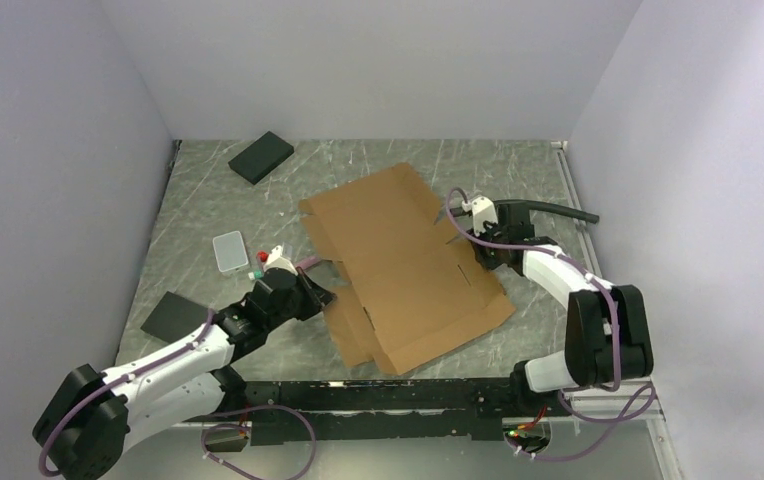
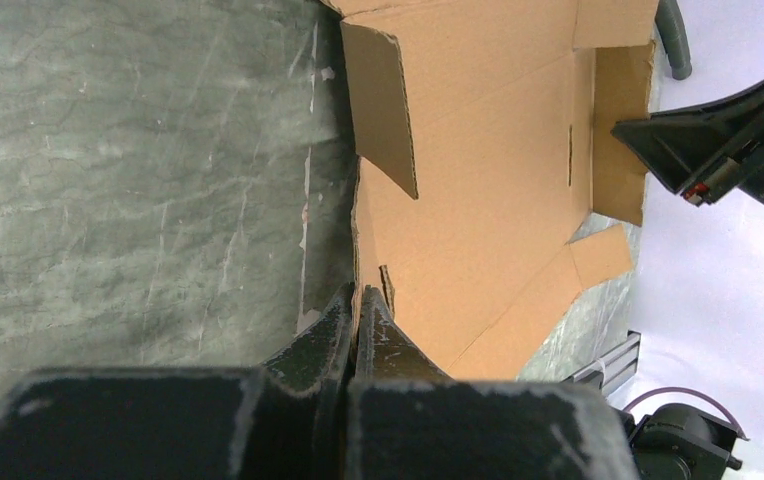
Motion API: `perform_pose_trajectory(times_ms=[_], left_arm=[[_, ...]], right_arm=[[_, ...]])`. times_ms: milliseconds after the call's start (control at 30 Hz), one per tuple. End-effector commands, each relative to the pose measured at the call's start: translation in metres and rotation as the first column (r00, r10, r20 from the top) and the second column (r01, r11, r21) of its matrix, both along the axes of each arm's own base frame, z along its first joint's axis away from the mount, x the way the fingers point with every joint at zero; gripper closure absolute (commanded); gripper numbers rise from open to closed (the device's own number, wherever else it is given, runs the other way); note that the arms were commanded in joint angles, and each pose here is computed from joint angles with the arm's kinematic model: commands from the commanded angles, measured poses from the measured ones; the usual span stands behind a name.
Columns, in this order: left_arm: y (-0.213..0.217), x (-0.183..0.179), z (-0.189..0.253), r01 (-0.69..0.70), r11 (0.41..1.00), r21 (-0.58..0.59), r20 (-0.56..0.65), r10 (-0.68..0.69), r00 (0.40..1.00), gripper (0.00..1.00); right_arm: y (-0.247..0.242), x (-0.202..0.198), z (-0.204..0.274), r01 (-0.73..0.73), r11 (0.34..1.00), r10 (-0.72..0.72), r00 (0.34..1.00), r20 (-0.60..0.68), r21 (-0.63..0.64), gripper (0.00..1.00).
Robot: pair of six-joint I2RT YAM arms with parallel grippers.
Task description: Fold the paper box
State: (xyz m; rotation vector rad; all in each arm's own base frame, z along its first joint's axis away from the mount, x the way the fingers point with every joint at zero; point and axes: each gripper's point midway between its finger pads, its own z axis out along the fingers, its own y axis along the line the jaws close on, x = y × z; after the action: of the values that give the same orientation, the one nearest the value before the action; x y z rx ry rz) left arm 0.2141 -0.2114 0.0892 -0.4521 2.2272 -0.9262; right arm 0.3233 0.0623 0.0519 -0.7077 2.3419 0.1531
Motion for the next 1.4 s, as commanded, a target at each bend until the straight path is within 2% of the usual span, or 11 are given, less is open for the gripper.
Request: perform_pose_trajectory(times_ms=[0,67,233,267,433,600,733,900,1133,1367], left_arm=[[-0.003,0.006,0.017,0.004,1.0,-0.019,0.062,-0.003,0.998,1.0],[-0.002,0.006,0.02,0.004,1.0,-0.013,0.073,-0.003,0.997,1.0],[0.0,0.008,0.029,0.022,1.0,0.023,0.107,-0.024,0.994,0.95],[0.002,0.008,0.03,0.023,0.999,0.043,0.106,-0.028,0.994,0.91],[0.008,0.012,0.052,0.037,0.992,0.123,0.171,-0.058,0.984,0.61],[0.023,0.016,0.096,0.039,0.97,0.239,0.278,-0.107,0.955,0.25],[0.038,0.018,0.134,0.022,0.941,0.338,0.368,-0.154,0.917,0.1],[0.046,0.02,0.178,0.004,0.913,0.407,0.492,-0.223,0.842,0.03],[0.041,0.025,0.234,-0.017,0.893,0.449,0.648,-0.312,0.695,0.01],[0.011,0.021,0.23,0.106,0.882,0.459,0.67,-0.422,0.611,0.0]], right_arm=[[-0.021,0.035,0.018,0.098,0.99,-0.087,0.991,0.103,-0.105,0.9],[-0.022,0.037,0.024,0.107,0.988,-0.094,0.988,0.122,-0.108,0.99],[-0.021,0.038,0.071,0.076,0.994,-0.053,0.966,0.253,-0.082,1.0],[-0.02,0.035,0.082,0.06,0.996,-0.039,0.959,0.28,-0.066,1.0],[-0.029,0.025,0.134,0.019,1.0,-0.01,0.907,0.421,-0.019,1.0],[-0.022,0.011,0.173,-0.086,0.995,0.104,0.844,0.526,-0.06,1.0],[-0.02,0.011,0.204,-0.127,0.986,0.167,0.816,0.553,-0.11,1.0],[-0.015,0.015,0.262,-0.181,0.968,0.248,0.764,0.596,-0.171,1.0],[-0.008,0.018,0.333,-0.254,0.931,0.365,0.7,0.614,-0.264,1.0],[0.009,-0.009,0.381,-0.372,0.853,0.521,0.585,0.621,-0.366,1.0]])
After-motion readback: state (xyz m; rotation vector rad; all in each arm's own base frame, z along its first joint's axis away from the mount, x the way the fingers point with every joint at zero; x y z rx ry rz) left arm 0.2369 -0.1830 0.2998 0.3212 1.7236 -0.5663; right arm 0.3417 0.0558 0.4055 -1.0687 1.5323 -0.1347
